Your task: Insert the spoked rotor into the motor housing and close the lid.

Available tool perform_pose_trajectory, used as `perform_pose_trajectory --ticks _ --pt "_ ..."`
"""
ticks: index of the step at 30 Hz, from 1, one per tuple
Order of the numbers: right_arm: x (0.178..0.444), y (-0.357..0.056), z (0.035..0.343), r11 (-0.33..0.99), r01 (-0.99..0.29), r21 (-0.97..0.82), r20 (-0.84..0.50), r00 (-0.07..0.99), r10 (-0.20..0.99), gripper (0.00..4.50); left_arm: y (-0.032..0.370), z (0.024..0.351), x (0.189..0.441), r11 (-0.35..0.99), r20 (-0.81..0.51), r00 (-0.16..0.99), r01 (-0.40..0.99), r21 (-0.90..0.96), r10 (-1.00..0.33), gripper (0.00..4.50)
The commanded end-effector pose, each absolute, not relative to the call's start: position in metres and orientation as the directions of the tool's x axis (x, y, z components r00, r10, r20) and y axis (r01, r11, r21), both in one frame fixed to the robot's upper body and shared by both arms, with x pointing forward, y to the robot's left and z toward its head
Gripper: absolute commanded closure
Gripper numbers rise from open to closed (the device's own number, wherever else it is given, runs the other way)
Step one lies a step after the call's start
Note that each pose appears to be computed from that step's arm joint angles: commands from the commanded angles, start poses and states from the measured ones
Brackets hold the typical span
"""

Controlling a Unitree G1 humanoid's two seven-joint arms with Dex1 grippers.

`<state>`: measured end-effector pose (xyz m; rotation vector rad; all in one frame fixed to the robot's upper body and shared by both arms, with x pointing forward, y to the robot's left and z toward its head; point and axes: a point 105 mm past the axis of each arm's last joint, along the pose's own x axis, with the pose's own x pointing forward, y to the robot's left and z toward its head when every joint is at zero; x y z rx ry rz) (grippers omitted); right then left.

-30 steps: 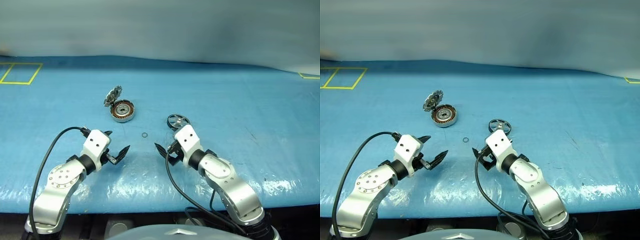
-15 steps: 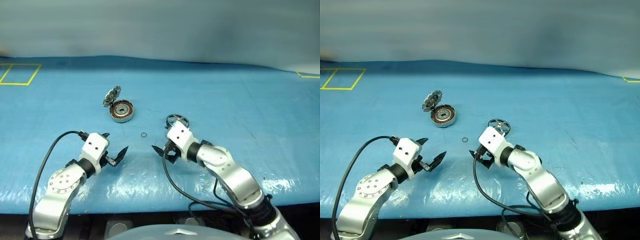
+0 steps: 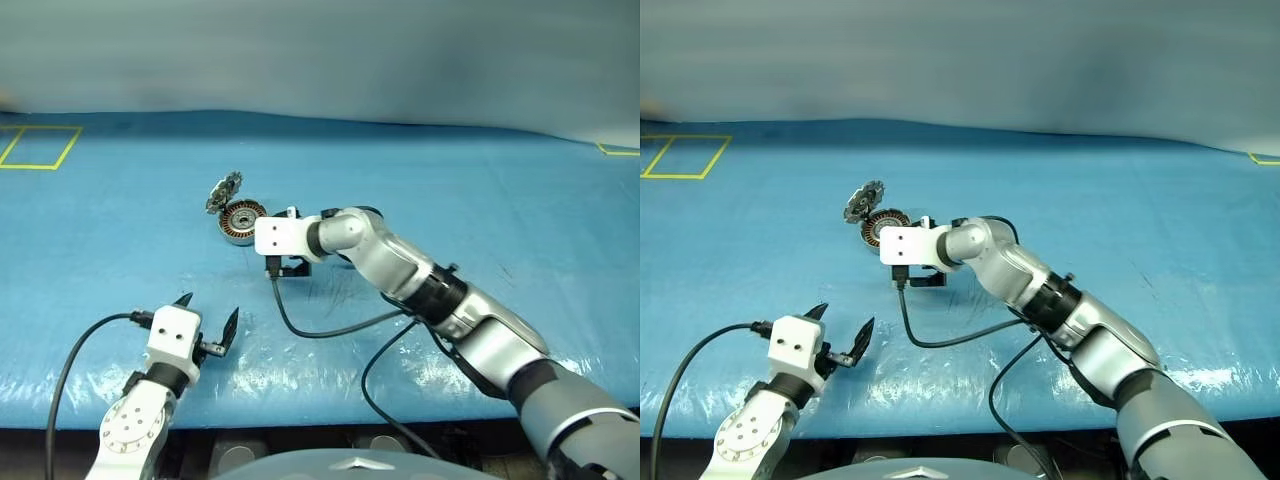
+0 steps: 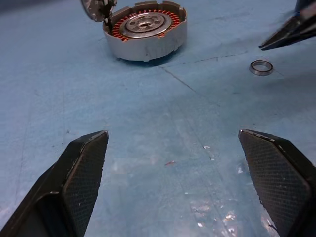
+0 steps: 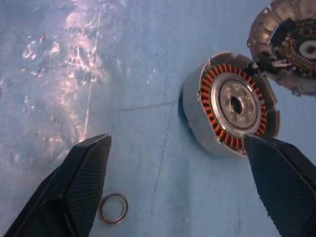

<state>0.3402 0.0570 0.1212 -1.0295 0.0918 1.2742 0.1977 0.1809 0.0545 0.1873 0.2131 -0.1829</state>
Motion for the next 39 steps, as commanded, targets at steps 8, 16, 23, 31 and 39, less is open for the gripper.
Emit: perform_pose_trajectory --ticks 8,16,23,31,39 --pt "0.367 0.098 0.130 -0.100 -0.760 -0.642 -0.536 0.352 0.768 0.03 0.174 0.070 0.185 0.976 -0.158 0.979 0.156 0.152 -0.132 0.00" --pt "0.369 0.100 0.150 0.000 -0.802 -0.597 -0.435 0.324 0.840 0.03 0.172 0.078 0.190 0.959 -0.158 0.965 0.236 0.156 -0.212 0.00" --pt "0.318 0.044 0.177 0.286 -0.857 -0.429 -0.110 0.364 0.925 0.03 0.196 0.096 0.221 0.886 -0.228 0.920 0.374 0.274 -0.318 0.00" --pt "0.272 -0.036 0.148 0.668 -0.710 -0.223 -0.041 0.692 0.721 0.03 0.200 0.141 0.290 0.617 -0.437 0.754 0.655 0.436 -0.491 0.00" --pt "0.254 -0.050 0.133 0.739 -0.657 -0.148 -0.063 0.752 0.656 0.03 0.179 0.162 0.345 0.257 -0.756 0.447 0.894 0.366 -0.477 0.00"
